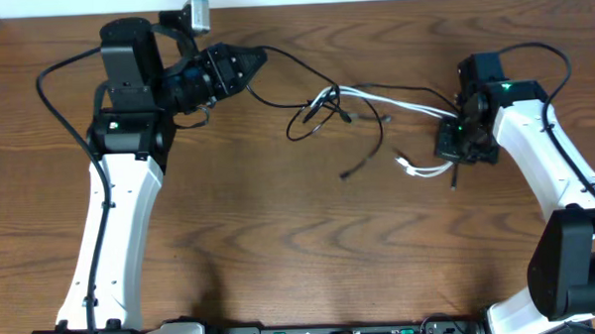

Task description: Untangle cables

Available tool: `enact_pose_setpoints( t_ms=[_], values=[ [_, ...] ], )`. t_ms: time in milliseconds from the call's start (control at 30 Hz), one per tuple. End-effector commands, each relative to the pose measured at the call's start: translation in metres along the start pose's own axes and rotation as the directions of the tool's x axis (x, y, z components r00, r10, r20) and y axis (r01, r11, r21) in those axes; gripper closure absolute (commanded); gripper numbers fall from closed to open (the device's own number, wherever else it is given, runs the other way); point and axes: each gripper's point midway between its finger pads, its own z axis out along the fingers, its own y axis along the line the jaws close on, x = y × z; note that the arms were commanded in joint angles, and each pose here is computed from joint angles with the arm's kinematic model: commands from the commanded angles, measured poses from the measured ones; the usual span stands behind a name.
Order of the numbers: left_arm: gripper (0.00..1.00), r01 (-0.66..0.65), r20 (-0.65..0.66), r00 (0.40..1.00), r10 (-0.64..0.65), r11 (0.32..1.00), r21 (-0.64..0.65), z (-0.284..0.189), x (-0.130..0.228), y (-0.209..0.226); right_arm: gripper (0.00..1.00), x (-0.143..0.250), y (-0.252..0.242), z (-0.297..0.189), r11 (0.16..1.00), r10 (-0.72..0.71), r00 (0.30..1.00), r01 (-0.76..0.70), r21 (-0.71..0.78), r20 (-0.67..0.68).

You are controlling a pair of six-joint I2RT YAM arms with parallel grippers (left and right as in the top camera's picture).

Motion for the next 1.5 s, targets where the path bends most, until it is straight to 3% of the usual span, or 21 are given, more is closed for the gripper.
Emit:
enact_pose_setpoints(
  t_ms=[0, 200, 400, 533, 800, 833, 900, 967, 1033, 1167, 1300, 1467],
  values=[
    [0.93, -0.117, 0.082, 0.989, 0.122, 0.991, -0.066, -0.026, -0.024, 0.017, 0.99, -0.009, -0.045, 0.000, 0.987, 0.054, 0.998, -0.057, 0.152, 0.024],
    [0.93, -0.013, 0.154, 0.987, 0.041, 0.984, -0.177, -0.066, -0.042, 0.061, 0.99, -0.013, -0.077, -0.001, 0.975, 0.153, 0.988, -0.155, 0.160, 0.020],
    [0.93, 0.011, 0.132, 0.991, 0.032, 0.949, -0.315, -0.080, -0.031, 0.094, 0.99, -0.014, -0.093, -0.001, 0.966, 0.212, 0.977, -0.211, 0.148, 0.015],
    [0.93, 0.028, 0.101, 0.995, 0.010, 0.928, -0.370, -0.083, -0.019, 0.106, 0.99, -0.013, -0.083, 0.000, 0.984, 0.163, 0.987, -0.161, 0.082, -0.015],
    [0.93, -0.043, -0.185, 0.982, -0.021, 0.941, -0.334, -0.041, 0.051, 0.096, 0.97, -0.010, -0.067, 0.001, 0.992, 0.128, 0.991, -0.128, 0.006, -0.039],
    [0.92, -0.058, -0.229, 0.973, -0.018, 0.946, -0.320, -0.032, 0.062, 0.092, 0.92, -0.010, -0.066, 0.001, 0.993, 0.122, 0.992, -0.122, 0.002, -0.040],
    [0.89, -0.081, -0.290, 0.957, -0.008, 0.952, -0.295, -0.019, 0.077, 0.087, 0.66, -0.009, -0.062, 0.000, 0.995, 0.093, 0.994, -0.095, -0.024, -0.048],
    [0.79, -0.112, -0.341, 0.940, 0.014, 0.956, -0.270, -0.008, 0.089, 0.082, 0.47, -0.007, -0.057, 0.000, 0.996, 0.066, 0.996, -0.069, -0.054, -0.057],
    [0.62, -0.149, -0.383, 0.923, 0.041, 0.955, -0.255, 0.003, 0.100, 0.078, 0.35, -0.006, -0.052, 0.000, 0.995, 0.041, 0.997, -0.047, -0.084, -0.063],
    [0.40, -0.246, -0.420, 0.901, 0.110, 0.927, -0.284, 0.028, 0.108, 0.085, 0.31, -0.011, -0.049, 0.000, 0.995, 0.023, 0.999, -0.027, -0.100, -0.044],
    [0.38, -0.267, -0.475, 0.874, 0.106, 0.921, -0.285, 0.055, 0.127, 0.094, 0.31, -0.012, -0.049, 0.000, 0.995, 0.023, 0.999, -0.027, -0.101, -0.040],
    [0.38, -0.228, -0.596, 0.803, -0.007, 0.920, -0.318, 0.076, 0.175, 0.117, 0.31, -0.012, -0.049, 0.000, 0.995, 0.023, 0.999, -0.027, -0.101, -0.039]
  ],
)
